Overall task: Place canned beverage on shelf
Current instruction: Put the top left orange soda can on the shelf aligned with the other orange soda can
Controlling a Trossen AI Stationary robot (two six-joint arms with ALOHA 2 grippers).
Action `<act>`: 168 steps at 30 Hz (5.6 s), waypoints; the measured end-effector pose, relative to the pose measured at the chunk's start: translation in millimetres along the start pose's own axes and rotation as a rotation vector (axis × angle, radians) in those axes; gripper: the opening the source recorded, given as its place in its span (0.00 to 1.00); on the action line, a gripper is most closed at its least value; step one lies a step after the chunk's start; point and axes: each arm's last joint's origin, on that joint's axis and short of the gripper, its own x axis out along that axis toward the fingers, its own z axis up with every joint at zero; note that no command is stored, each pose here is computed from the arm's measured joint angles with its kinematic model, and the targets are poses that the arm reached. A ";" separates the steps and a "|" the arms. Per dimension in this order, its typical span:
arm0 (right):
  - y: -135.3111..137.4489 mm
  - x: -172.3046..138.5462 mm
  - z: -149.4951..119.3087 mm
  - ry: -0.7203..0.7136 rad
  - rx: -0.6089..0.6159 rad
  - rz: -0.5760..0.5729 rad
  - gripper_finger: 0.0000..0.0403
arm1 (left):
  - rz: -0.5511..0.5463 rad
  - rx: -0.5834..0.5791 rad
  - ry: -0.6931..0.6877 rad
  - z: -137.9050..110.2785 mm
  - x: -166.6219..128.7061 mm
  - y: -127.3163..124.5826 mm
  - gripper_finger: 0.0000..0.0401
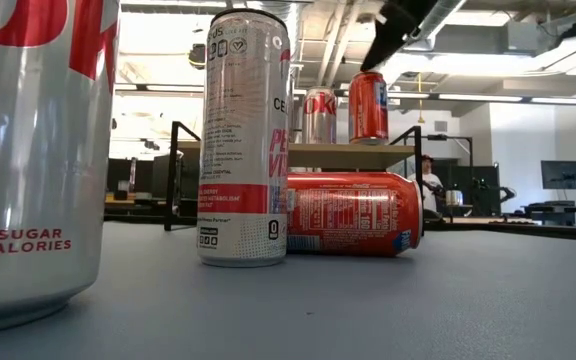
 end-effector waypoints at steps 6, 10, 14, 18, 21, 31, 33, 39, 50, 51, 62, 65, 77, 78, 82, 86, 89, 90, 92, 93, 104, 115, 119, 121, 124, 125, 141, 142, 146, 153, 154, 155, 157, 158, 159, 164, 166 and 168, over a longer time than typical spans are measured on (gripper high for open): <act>-15.7 4.6 -5.9 0.030 0.006 0.014 0.81 | -0.001 0.001 0.004 -0.1 0.0 0.0 0.38; -22.4 8.3 -9.8 0.023 0.056 0.116 0.81 | -0.004 -0.001 0.016 -0.4 0.0 -0.2 0.38; -29.5 10.9 -12.6 0.025 0.085 0.131 0.81 | -0.004 -0.010 0.016 -0.4 0.0 -0.3 0.38; -36.5 13.1 -15.4 0.032 0.106 0.123 0.81 | -0.004 -0.016 0.014 -0.4 0.0 -0.3 0.38; -38.2 13.7 -16.1 0.030 0.112 0.135 0.81 | -0.004 -0.016 0.014 -0.4 0.0 -0.3 0.38; -24.9 45.9 -14.7 0.094 0.093 0.220 0.81 | -0.005 -0.010 0.019 -0.7 0.0 0.1 0.38; -20.9 52.0 -13.6 0.108 0.086 0.222 0.81 | -0.005 -0.011 0.021 -0.7 0.0 0.1 0.38; -16.3 49.9 -11.4 0.112 0.114 0.186 0.81 | -0.008 -0.009 0.031 -1.0 0.0 0.0 0.38; -13.2 32.3 -15.3 0.174 0.424 0.066 0.77 | -0.011 -0.010 0.043 -1.3 0.0 -0.2 0.38; -11.9 31.5 -15.5 0.181 0.444 0.035 0.77 | -0.011 -0.009 0.043 -1.3 0.0 -0.2 0.38; 0.6 24.8 -11.2 0.160 0.572 -0.164 0.77 | -0.010 0.003 0.040 -1.2 0.0 -0.3 0.38; 5.0 27.4 -10.7 0.163 0.596 -0.198 0.77 | -0.009 0.003 0.036 -1.1 0.0 -0.2 0.38; 15.3 58.7 -6.0 0.166 0.597 -0.319 0.76 | -0.005 0.006 0.022 -0.7 0.1 -0.1 0.38; 15.2 59.2 -5.6 0.162 0.601 -0.319 0.76 | -0.005 0.006 0.021 -0.7 0.1 -0.1 0.38; 14.3 59.7 -5.4 0.149 0.621 -0.356 0.76 | -0.005 0.006 0.020 -0.7 0.1 -0.1 0.38; 11.9 58.4 -6.9 0.152 0.619 -0.379 0.76 | -0.005 0.006 0.020 -0.6 0.1 -0.1 0.38; 11.4 58.8 -6.9 0.151 0.621 -0.380 0.76 | -0.005 0.006 0.020 -0.6 0.1 -0.1 0.38; 11.9 60.2 -6.7 0.152 0.617 -0.380 0.76 | -0.005 0.006 0.018 -0.6 0.1 -0.1 0.38; 11.4 61.1 -6.5 0.152 0.608 -0.381 0.77 | -0.004 0.005 0.016 -0.5 0.1 -0.1 0.38; 10.4 61.6 -6.8 0.155 0.600 -0.383 0.77 | -0.003 0.004 0.014 -0.5 0.1 -0.1 0.38; 9.4 61.9 -3.5 0.127 0.594 -0.386 0.85 | -0.003 -0.002 0.013 -0.4 0.1 -0.3 0.38; 1.1 49.8 6.8 0.080 0.570 -0.380 0.88 | -0.004 -0.017 0.018 -0.5 0.1 -0.4 0.38; -6.6 35.5 18.9 0.063 0.534 -0.371 0.88 | -0.003 -0.012 0.014 -0.4 0.1 -0.3 0.38; -7.2 24.9 26.3 0.047 0.512 -0.357 0.87 | -0.003 -0.016 0.014 -0.4 0.1 -0.3 0.38; -2.2 6.0 30.5 0.055 0.450 -0.328 0.83 | -0.004 -0.021 0.015 -0.4 0.1 -0.3 0.38; 1.5 -0.8 30.8 0.056 0.420 -0.326 0.81 | -0.005 -0.022 0.019 -0.6 0.1 -0.4 0.38; 77.5 -27.3 -25.3 0.053 0.320 -0.294 0.03 | -0.003 0.003 0.012 -0.3 0.1 -0.2 0.38; 79.2 -22.6 -26.0 0.044 0.306 -0.295 0.01 | -0.003 0.002 0.012 -0.3 0.1 -0.2 0.38; 82.7 -7.0 -24.8 -0.009 0.250 -0.296 0.00 | -0.006 0.002 0.024 -0.6 0.1 -0.3 0.38; 83.1 10.7 -28.3 -0.033 0.175 -0.281 0.00 | -0.010 0.002 0.037 -1.0 0.0 -0.4 0.38; 84.0 14.2 -30.0 -0.038 0.168 -0.279 0.00 | -0.010 0.002 0.037 -1.0 0.0 -0.4 0.38; 85.4 18.0 -31.8 -0.044 0.163 -0.263 0.00 | -0.010 0.003 0.037 -1.0 0.0 -0.4 0.38; 86.3 22.8 -34.4 -0.041 0.157 -0.242 0.00 | -0.010 0.010 0.037 -1.0 0.0 -0.4 0.38; 85.2 23.6 -34.7 -0.038 0.159 -0.246 0.00 | -0.010 0.010 0.037 -1.0 0.0 -0.4 0.38; 84.2 23.6 -34.5 -0.040 0.163 -0.250 0.00 | -0.010 0.010 0.037 -1.0 0.0 -0.4 0.38; 77.0 29.9 -35.4 -0.039 0.156 -0.277 0.00 | -0.010 0.010 0.036 -1.0 0.0 -0.4 0.38; 73.5 31.5 -35.3 -0.036 0.157 -0.287 0.00 | -0.008 0.010 0.029 -0.8 0.0 -0.3 0.38; 69.9 33.5 -36.0 -0.028 0.162 -0.294 0.00 | -0.005 0.011 0.018 -0.5 0.1 -0.2 0.38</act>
